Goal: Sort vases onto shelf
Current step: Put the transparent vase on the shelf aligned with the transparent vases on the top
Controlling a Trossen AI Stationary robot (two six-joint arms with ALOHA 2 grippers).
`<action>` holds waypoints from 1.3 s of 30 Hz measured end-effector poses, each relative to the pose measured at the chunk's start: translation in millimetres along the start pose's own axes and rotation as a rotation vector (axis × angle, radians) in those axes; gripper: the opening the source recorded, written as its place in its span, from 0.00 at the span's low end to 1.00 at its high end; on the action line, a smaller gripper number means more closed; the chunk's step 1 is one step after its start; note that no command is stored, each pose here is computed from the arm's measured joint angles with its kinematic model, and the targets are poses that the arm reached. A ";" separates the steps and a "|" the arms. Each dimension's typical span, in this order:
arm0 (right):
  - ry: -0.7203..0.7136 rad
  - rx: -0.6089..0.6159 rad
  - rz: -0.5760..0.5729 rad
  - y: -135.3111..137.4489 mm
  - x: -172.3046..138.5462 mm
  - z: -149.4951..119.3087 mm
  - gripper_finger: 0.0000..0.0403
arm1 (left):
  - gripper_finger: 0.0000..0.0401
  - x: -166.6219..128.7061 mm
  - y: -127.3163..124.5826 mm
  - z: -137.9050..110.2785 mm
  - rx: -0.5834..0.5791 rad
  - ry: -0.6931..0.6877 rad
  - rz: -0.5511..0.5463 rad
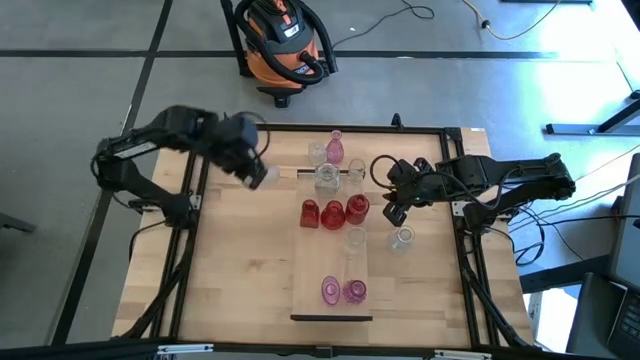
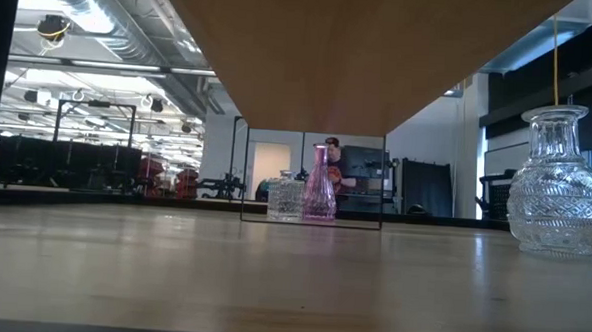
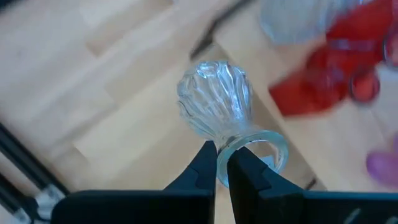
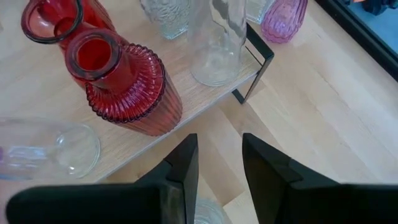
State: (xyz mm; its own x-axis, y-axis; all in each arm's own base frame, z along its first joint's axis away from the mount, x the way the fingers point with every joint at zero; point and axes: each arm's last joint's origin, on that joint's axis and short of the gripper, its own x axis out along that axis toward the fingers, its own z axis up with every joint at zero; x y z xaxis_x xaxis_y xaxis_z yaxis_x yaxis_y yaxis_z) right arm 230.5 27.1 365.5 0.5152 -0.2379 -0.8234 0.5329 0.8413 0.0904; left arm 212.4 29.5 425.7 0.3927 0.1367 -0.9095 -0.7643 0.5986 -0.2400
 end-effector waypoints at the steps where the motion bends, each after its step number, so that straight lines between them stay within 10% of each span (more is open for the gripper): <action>1: 0.000 0.012 -0.001 -0.1 0.0 -0.1 0.27 | 0.03 2.0 1.2 8.4 0.006 0.001 0.004; 17: 0.148 0.013 -0.186 -16.0 -2.8 -17.1 0.27 | 0.03 62.1 -20.7 90.6 0.157 0.195 -0.113; 39: 0.134 -0.090 -0.223 -17.8 -3.2 -16.9 0.27 | 0.03 63.5 -25.0 96.9 0.140 0.200 -0.147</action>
State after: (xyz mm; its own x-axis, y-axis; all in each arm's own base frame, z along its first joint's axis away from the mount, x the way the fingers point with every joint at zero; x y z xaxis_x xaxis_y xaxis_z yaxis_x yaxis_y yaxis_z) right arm 208.1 21.1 357.0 0.2951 -0.3606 -0.8848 0.5586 0.8164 -0.1464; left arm 306.0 99.7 406.9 0.3744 -0.1100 -0.9207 -0.6230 0.7056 -0.3376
